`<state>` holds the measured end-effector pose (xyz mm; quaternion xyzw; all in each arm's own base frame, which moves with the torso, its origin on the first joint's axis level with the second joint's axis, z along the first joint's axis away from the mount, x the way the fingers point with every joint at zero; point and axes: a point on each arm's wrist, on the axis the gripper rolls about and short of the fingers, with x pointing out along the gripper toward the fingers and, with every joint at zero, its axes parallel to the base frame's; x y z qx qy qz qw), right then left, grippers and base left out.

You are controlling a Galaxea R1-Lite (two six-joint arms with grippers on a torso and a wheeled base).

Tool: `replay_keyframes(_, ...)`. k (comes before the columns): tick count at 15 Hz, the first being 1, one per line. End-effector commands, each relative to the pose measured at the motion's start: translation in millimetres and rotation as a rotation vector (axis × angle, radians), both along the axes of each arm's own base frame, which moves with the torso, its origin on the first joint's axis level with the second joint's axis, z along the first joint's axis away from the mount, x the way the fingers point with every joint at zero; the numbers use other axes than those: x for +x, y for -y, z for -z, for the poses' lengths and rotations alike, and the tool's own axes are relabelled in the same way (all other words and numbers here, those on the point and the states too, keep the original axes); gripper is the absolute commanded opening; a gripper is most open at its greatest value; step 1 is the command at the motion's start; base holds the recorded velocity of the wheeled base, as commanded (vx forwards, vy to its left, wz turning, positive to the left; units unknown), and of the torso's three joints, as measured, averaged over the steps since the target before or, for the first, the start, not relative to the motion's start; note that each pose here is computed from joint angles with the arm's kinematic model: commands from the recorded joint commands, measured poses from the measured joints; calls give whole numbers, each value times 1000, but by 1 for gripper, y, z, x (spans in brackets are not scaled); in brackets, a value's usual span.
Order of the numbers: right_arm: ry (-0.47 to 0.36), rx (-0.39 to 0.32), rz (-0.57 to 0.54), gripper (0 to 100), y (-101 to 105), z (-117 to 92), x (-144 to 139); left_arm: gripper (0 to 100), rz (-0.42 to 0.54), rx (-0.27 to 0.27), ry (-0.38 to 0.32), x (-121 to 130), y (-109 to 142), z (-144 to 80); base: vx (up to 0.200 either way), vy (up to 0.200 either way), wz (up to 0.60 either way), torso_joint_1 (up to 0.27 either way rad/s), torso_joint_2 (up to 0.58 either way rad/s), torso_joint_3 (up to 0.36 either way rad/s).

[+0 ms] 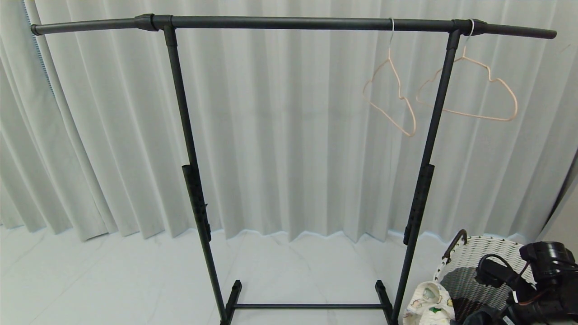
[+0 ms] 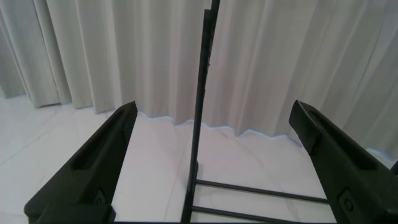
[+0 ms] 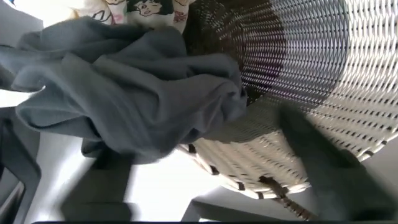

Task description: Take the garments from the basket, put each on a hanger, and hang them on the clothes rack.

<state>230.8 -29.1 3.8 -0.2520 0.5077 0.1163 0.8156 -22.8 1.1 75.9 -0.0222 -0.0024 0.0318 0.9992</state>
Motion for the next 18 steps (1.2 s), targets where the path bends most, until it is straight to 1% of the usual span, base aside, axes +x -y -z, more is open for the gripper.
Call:
replay_keyframes(1,1,-1,-2,0,-1,0,-2,100,-1,0,1,0,0,0,0,0,0,0,0,0)
replay_keyframes(3,42,-11,-4,0,-2,-7,-5,100,-1,0,1,0,0,0,0,0,0,0,0,0)
replay_keyframes(5,92,-19,-10,0,-5,-22,-17,100,-1,1,1,0,0,0,0,0,0,0,0,0)
replay_keyframes(7,171,-29,-18,0,-7,-40,-23,100,-1,0,1,0,0,0,0,0,0,0,0,0)
replay_keyframes(8,273,-42,-19,0,-8,-65,-27,100,-1,0,1,0,0,0,0,0,0,0,0,0)
replay_keyframes(9,318,-56,-12,0,-8,-84,-30,100,-1,3,1,0,0,0,0,0,0,0,0,0)
replay_keyframes(10,344,-70,-4,0,-9,-106,-36,100,-1,1,1,0,0,0,0,0,0,0,0,0)
replay_keyframes(14,402,-74,-10,0,-13,-199,-68,100,-1,3,1,0,0,0,0,0,0,0,0,0)
replay_keyframes(16,439,-78,-9,0,-15,-233,-87,100,-1,3,1,0,0,0,0,0,0,0,0,0)
replay_keyframes(17,456,-79,-9,0,-16,-244,-94,100,-1,4,1,0,0,0,0,0,0,0,0,0)
replay_keyframes(18,474,-82,-9,0,-16,-251,-100,100,-1,4,1,0,0,0,-200,0,0,2,7,2)
